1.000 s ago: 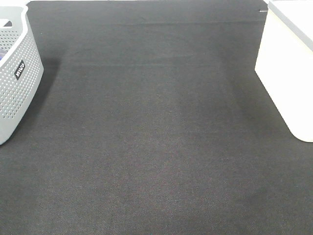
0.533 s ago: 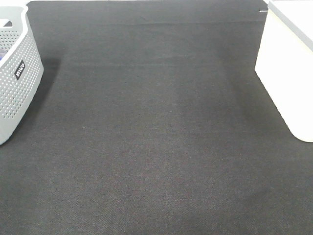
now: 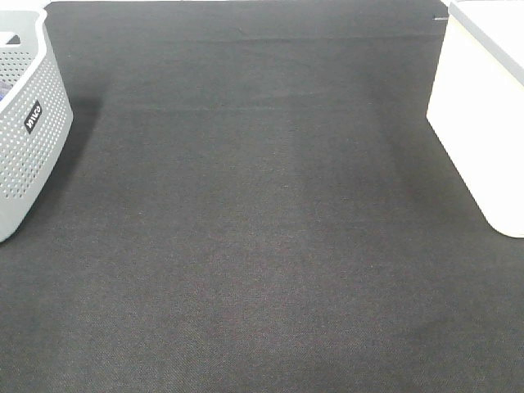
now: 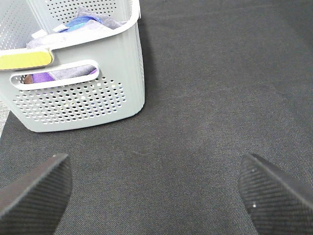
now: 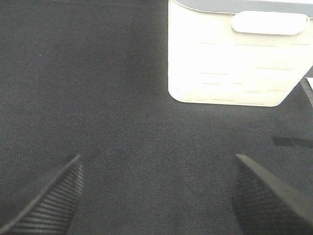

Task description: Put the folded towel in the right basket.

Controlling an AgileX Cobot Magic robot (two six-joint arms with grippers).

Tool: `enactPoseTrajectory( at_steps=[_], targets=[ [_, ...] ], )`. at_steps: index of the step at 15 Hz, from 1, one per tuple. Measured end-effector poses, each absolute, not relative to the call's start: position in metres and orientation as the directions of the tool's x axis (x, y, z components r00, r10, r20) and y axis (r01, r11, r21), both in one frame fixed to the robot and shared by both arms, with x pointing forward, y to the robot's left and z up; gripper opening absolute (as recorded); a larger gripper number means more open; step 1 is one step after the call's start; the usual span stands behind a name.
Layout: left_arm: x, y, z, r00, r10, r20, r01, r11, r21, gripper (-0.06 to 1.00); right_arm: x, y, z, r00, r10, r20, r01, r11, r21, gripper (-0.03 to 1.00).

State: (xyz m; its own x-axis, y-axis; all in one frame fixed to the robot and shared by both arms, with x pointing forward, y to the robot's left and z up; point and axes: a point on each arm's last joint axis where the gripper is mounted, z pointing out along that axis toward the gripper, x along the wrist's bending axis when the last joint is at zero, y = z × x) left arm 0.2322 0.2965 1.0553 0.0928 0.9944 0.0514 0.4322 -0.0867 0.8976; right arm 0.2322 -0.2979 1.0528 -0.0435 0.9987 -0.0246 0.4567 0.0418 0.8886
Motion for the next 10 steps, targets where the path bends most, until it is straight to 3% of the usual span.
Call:
enactPoseTrajectory(
  at_steps=[10],
  targets=[
    [0.2322, 0.2965, 1.0553, 0.093, 0.994, 0.051, 0.432, -0.087, 0.898, 0.87, 0.2322, -0.2979, 1.0528, -0.044, 0.999, -0.025, 0.457, 0.042, 0.889, 0.77]
  ],
)
